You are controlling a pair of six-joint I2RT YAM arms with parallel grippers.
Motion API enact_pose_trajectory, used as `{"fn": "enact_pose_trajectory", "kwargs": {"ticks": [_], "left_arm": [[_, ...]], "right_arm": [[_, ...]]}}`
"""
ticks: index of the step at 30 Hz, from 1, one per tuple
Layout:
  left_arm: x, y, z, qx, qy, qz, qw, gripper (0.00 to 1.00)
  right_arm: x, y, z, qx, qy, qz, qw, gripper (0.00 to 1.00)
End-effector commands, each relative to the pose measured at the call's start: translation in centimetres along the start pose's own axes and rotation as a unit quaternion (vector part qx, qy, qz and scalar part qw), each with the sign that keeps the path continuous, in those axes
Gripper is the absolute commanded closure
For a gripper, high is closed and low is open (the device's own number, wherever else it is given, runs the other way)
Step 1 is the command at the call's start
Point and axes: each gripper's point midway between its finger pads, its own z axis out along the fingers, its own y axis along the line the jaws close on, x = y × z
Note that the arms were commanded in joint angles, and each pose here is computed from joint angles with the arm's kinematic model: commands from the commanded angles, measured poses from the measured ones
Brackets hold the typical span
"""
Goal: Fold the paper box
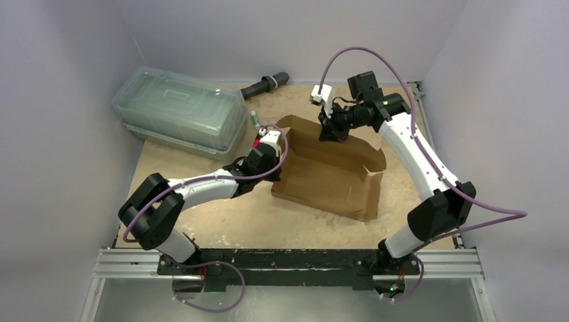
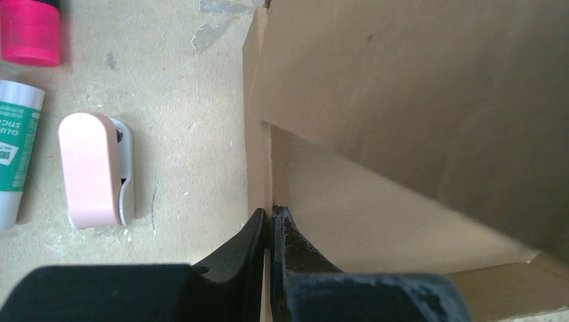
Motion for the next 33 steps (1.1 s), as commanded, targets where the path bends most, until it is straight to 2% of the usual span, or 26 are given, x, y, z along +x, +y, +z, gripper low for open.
{"fn": "enact_pose_trajectory", "kwargs": {"ticks": [1,9,17,20,24,29,31,33], "left_arm": [[0.2,-1.4,0.6,0.016,0.01,-0.006,1.0,1.0],[2.0,-0.8,1.7,-0.013,0.032,0.013,0.999,1.0],[2.7,0.3,2.2,-0.058,0.035,0.039,0.997,0.89],[2.6,0.4,2.4,-0.068,0.031,0.046,0.996,0.82],[3.4,0.8,2.5,-0.083,0.048,0.059,0.994,0.77],[3.5,1.1,2.9,-0.097,0.053,0.074,0.991,0.84],[3.7,1.3,3.0,-0.105,0.057,0.082,0.989,1.0],[3.9,1.5,2.9,-0.124,0.06,0.099,0.986,1.0]], "right_arm": [[-2.7,1.2,-0.5,-0.006,-0.072,-0.025,0.997,1.0],[-1.9,2.0,-0.1,-0.006,-0.084,-0.01,0.996,1.0],[-1.9,2.0,-0.2,-0.001,-0.087,-0.004,0.996,1.0],[-2.0,2.0,-0.3,-0.003,-0.091,-0.004,0.996,1.0],[-2.4,2.4,-0.4,-0.01,-0.101,-0.006,0.995,1.0],[-2.3,2.5,-0.4,-0.011,-0.101,-0.006,0.995,1.0],[-2.2,2.5,-0.4,-0.012,-0.1,-0.004,0.995,1.0],[-2.1,2.5,-0.2,-0.011,-0.098,-0.002,0.995,0.95]]}}
